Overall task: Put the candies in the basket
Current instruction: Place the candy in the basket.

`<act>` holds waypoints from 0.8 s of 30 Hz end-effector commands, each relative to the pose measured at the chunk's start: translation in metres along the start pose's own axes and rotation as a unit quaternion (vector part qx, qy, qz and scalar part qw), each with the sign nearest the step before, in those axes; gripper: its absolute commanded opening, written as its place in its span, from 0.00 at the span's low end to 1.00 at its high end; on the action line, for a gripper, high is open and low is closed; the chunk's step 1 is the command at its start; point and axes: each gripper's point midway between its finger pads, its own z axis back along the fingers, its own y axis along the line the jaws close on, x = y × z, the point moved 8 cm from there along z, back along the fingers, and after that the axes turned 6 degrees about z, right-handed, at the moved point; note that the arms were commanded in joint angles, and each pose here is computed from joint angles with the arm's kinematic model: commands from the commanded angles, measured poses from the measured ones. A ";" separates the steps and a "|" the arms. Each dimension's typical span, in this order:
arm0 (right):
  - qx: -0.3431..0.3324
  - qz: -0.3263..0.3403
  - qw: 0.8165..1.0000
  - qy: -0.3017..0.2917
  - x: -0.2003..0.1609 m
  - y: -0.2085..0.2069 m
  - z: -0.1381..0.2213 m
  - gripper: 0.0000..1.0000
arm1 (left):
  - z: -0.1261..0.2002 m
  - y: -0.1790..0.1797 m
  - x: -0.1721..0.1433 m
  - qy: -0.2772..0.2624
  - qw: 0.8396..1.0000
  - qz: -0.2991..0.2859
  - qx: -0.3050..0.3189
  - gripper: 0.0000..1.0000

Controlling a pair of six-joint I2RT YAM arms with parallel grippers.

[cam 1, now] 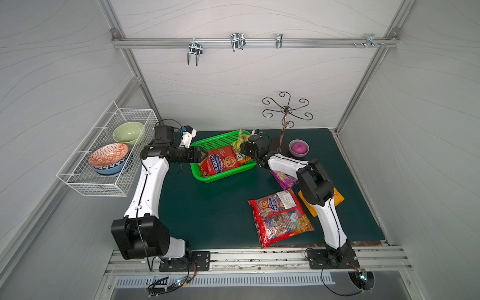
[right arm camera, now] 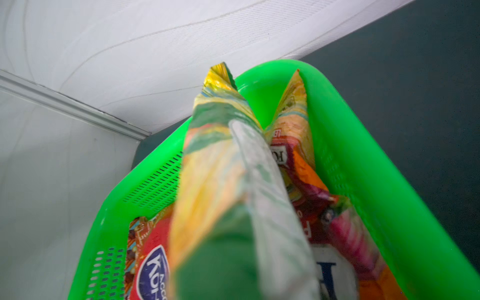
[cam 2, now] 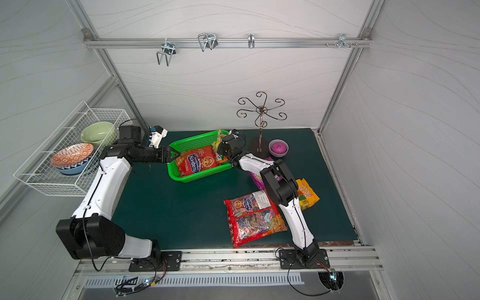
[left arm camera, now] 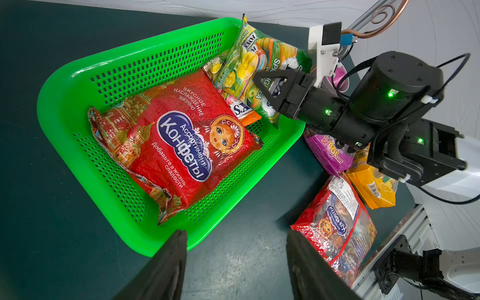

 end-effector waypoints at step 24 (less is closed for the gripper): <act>0.046 0.083 0.992 0.085 0.025 0.010 0.072 0.46 | -0.001 0.000 -0.003 -0.001 1.000 -0.007 -0.009 0.65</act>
